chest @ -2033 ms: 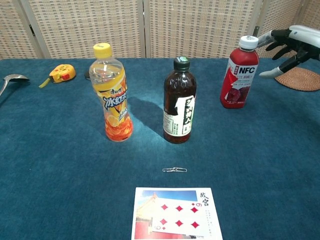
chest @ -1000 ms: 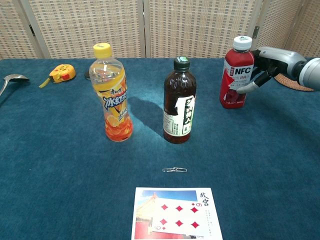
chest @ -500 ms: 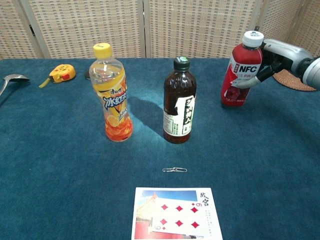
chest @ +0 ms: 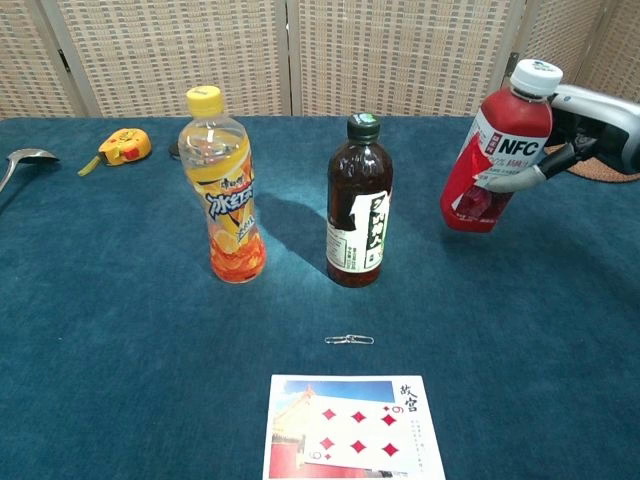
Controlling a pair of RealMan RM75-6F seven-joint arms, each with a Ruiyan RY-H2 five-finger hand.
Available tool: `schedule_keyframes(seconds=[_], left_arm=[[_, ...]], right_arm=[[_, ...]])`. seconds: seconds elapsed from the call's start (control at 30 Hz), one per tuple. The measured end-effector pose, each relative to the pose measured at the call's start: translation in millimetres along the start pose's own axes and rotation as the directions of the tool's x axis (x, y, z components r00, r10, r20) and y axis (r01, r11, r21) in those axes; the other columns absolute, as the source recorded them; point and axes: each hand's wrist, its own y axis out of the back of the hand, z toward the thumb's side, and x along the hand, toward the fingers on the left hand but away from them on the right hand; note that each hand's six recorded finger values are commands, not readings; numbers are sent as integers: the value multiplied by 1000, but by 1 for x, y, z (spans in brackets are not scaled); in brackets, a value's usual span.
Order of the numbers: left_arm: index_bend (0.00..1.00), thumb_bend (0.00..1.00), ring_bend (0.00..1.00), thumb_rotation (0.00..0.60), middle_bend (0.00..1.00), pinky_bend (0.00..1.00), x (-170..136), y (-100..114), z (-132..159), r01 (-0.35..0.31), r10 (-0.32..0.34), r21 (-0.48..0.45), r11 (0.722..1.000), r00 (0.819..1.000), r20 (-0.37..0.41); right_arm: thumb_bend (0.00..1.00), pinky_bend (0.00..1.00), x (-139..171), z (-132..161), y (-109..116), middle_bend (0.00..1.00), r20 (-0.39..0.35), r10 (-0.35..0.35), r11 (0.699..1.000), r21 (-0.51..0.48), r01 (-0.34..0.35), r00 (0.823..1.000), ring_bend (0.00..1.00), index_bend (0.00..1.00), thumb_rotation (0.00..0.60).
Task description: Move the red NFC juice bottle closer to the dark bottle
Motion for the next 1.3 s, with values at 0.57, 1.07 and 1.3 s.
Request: schedule_keyframes(seconds=[0.57,1.07,1.3], left_arm=[[331,166,404,600,389,598,-3,3,3,-8,8,-4,1000,1000,8],[331,166,404,600,389,598,-2,2,2,-2,2,-2,1000,1000,2],[331,166,404,600,389,598,-2,1,2,0,-1,1,1000,1000,3]], right_arm=[[98,481,24,-6,-34,544,20,111,993,-48,-110,994,476,468,600],[83,458,24,-11,-41,386,28,160,986,-43,-159,987,355,354,600],[6,334,27,-9,-40,204,19,182,983,-14,-181,983,216,110,600]])
